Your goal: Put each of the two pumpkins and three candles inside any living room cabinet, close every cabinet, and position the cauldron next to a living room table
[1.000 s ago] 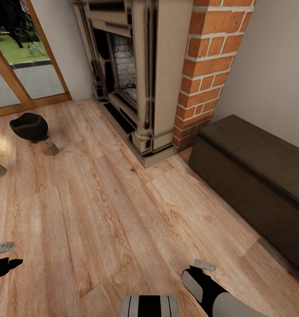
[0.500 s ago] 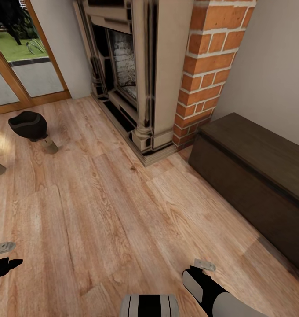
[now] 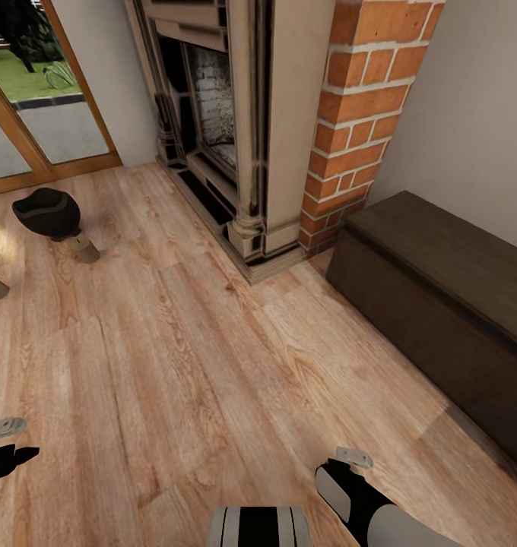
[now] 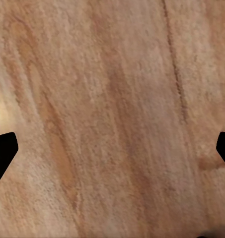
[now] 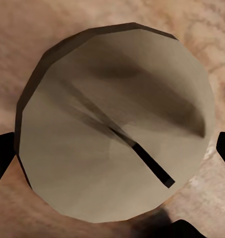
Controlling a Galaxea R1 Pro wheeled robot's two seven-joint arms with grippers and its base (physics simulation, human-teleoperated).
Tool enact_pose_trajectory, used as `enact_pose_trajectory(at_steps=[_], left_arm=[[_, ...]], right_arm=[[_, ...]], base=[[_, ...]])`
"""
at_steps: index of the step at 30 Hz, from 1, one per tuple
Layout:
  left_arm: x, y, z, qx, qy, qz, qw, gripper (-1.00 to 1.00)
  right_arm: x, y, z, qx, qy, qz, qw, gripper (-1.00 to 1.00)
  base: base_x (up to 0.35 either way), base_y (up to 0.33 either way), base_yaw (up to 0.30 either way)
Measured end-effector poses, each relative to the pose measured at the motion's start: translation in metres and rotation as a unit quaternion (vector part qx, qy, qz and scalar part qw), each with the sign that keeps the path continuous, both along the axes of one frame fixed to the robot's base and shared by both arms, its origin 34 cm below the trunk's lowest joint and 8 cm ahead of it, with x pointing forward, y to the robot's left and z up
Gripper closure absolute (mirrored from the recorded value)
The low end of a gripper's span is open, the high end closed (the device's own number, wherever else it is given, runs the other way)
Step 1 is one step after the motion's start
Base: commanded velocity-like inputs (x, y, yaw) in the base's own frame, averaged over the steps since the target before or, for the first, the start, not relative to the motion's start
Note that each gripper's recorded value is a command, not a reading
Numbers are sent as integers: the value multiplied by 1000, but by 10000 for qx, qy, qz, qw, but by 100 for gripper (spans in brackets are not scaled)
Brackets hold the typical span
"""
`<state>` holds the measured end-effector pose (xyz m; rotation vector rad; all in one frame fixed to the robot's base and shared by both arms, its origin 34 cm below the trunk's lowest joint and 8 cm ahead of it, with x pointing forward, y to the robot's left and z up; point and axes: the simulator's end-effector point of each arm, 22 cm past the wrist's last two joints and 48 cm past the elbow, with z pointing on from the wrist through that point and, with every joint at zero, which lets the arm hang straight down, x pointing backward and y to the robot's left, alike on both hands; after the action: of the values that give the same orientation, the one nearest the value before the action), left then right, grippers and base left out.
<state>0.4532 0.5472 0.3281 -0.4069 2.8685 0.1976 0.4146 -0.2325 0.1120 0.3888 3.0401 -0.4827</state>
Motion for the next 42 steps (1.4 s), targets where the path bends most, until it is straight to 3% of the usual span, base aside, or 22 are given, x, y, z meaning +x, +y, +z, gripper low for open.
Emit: enact_pose_trajectory(at_steps=[3,4,35,42], left_arm=[[0,0,0,-2,4,2,10000,-100],[0,0,0,-2,3,2,10000,-100],[0,0,0,-1,-1,1,10000,-100],[5,0,12,9,-140,2,9999,-100]], right_arm=[[0,0,0,-1,0,2,10000,-100],[0,0,0,-1,-1,2,10000,100],[0,-1,0,-22,4,31,10000,100],[11,0,11,-2,-148,8,9999,100]], base=[[0,0,0],[0,0,0],[0,0,0],[0,0,0]])
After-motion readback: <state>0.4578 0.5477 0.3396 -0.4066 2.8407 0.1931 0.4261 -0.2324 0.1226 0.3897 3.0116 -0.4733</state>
